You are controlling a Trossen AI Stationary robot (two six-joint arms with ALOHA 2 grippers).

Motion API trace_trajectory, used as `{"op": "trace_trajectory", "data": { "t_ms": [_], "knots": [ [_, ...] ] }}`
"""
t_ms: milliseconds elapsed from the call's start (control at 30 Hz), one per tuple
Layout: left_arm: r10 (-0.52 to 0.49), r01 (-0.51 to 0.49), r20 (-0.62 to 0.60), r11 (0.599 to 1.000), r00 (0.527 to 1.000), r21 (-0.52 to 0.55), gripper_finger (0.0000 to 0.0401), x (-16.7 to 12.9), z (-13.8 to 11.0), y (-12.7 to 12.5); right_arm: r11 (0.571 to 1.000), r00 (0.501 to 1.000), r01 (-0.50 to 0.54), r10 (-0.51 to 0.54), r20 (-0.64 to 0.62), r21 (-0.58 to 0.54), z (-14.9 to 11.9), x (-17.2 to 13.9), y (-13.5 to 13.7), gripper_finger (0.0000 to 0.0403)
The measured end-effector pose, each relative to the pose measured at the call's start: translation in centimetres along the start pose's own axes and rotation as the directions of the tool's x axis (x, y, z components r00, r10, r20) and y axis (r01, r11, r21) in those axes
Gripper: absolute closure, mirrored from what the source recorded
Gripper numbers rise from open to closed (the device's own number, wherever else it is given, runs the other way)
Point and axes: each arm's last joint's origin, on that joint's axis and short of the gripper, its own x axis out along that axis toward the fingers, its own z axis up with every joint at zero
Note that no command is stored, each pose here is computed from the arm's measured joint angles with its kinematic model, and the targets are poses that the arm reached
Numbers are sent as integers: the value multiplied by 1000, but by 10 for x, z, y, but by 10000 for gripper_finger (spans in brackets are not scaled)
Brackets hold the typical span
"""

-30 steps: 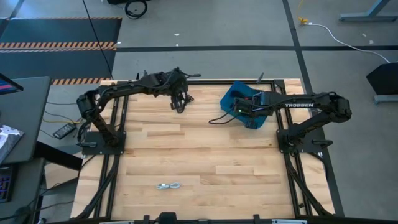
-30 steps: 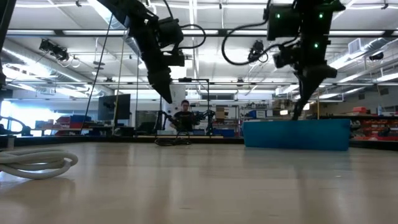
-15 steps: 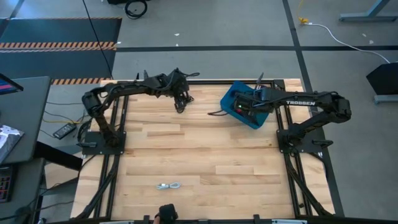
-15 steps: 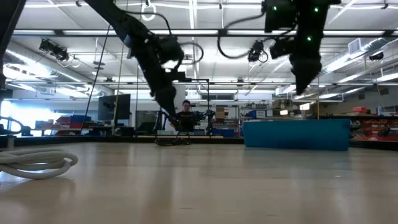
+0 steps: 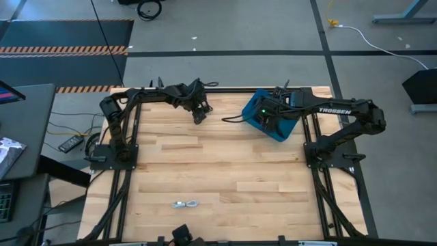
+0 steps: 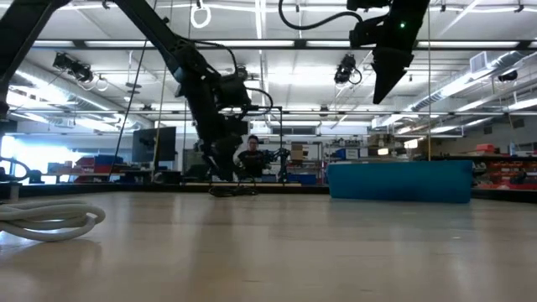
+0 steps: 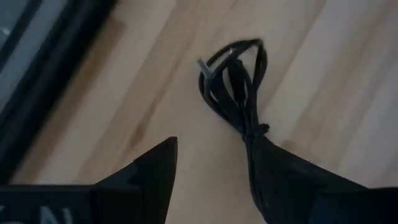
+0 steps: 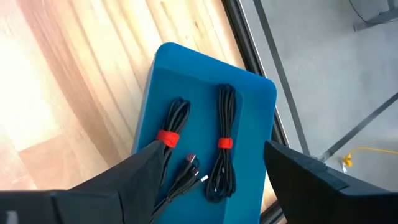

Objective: Pick and place USB-C Cables
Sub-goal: Put the black charger cable into the bin

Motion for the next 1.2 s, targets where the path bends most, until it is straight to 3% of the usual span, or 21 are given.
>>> {"op": "trace_trajectory", "data": {
  "t_ms": [200, 333, 467, 600, 667, 900, 1033, 1200],
  "knots": [
    [-21, 22, -77, 1000, 997, 5, 184, 20, -8, -5, 1000, 1000, -5, 5, 1, -7, 0, -1, 1, 122],
    [-19, 20, -86, 1000, 996, 10, 207, 23, -9, -7, 1000, 1000, -4, 4, 1, -18, 0, -1, 1, 122],
    [-22, 24, -76, 1000, 997, 14, 265, 18, -8, -8, 1000, 1000, -2, 2, 1, -20, 0, -1, 1, 122],
    [-28, 31, -78, 999, 997, 37, 361, 13, -8, -10, 1000, 1000, 5, -5, 1, -21, 0, -1, 1, 122],
    [-27, 32, -89, 998, 996, 57, 389, 11, -9, -10, 1000, 1000, 7, -7, 1, -21, 0, -1, 1, 122],
    [-46, 50, -48, 995, 998, 91, 397, -8, -5, -14, 1000, 1000, 15, -15, -5, -24, -1, -1, 1, 122],
    [-118, 119, -25, 989, 993, 88, 394, -26, -3, -16, 1000, 1000, 15, -16, -9, -26, -1, -1, 1, 125],
    [-129, 132, -48, 990, 990, 55, 347, -27, -5, -17, 1000, 1000, 3, -3, -11, -15, -1, -1, 1, 130]
  ]
}}
